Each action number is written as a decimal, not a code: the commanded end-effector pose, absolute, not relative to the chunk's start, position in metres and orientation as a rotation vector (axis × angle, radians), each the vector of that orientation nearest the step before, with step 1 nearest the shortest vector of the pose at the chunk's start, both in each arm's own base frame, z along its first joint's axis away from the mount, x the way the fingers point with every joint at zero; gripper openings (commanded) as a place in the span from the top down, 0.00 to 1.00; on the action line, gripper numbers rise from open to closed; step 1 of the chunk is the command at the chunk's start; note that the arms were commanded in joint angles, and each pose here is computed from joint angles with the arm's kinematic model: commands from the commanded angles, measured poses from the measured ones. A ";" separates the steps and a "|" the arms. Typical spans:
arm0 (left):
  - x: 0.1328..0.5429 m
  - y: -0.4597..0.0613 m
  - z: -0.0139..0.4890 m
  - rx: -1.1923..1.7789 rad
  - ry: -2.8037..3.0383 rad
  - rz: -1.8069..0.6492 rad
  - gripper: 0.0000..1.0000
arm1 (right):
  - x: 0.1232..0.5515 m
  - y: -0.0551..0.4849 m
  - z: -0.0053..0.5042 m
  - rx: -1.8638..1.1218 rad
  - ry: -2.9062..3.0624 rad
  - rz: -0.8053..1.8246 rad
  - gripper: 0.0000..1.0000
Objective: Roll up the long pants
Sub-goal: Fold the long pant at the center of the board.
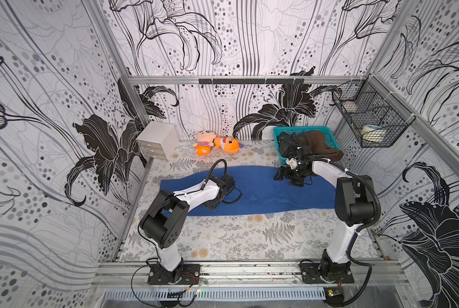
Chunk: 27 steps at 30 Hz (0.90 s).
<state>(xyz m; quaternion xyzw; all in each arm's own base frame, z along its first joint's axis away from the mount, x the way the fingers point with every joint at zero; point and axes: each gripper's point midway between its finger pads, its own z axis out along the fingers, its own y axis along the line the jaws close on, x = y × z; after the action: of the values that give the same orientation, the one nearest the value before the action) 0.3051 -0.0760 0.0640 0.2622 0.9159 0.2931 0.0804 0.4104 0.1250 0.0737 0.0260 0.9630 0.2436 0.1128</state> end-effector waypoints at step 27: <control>0.259 -0.091 0.120 0.875 2.691 0.736 1.00 | 0.411 0.120 0.060 0.065 2.881 0.662 0.01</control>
<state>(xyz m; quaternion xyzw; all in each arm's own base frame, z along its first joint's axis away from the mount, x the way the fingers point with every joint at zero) 0.2625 -0.0947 0.1170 0.2894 0.9183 0.2466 0.1097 0.4105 0.1230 0.0682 0.0278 0.9658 0.2357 0.1044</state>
